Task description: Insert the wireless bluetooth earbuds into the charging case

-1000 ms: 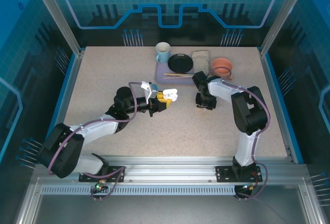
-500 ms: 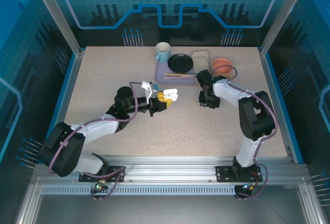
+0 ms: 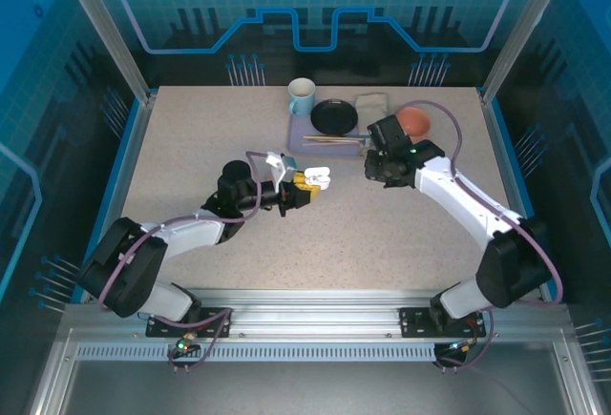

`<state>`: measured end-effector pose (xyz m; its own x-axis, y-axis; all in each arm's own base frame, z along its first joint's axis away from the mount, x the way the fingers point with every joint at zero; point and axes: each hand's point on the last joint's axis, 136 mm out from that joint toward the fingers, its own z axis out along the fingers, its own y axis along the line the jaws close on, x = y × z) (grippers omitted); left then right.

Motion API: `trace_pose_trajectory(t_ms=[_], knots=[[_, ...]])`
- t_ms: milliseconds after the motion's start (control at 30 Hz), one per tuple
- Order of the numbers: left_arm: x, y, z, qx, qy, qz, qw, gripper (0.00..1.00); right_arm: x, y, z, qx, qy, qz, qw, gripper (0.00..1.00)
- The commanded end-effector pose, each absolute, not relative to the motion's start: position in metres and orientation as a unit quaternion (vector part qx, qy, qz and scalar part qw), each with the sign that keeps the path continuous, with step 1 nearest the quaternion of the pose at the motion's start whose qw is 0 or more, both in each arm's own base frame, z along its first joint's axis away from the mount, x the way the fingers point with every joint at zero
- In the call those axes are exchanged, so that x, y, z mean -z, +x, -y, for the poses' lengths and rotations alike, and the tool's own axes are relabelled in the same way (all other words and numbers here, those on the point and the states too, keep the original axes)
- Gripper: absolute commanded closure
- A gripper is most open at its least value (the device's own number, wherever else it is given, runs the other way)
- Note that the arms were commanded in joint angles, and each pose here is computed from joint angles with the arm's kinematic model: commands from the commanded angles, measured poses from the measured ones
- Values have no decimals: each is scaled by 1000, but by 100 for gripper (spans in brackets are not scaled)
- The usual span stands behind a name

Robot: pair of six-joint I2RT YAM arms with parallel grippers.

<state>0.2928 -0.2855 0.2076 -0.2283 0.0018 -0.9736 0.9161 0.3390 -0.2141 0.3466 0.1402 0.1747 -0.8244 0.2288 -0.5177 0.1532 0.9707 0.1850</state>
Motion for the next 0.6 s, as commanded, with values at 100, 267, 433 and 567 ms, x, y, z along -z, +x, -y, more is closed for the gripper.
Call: trace_pose_trajectory(t_ms=[100,267,433,567], knots=[[-234,305,294,457,359,-614,533,100,-265,346,-173,-136,36,-910,391,72],[-240,309,298,465,361,-610,531,100,-311,335,-200,-175,-20,-882,437,72],[-248,313,300,471,357,-604,535,100,-336,324,-227,-202,-77,-859,464,72],[-255,316,302,480,350,-601,535,100,-345,316,-245,-206,-123,-836,494,71]])
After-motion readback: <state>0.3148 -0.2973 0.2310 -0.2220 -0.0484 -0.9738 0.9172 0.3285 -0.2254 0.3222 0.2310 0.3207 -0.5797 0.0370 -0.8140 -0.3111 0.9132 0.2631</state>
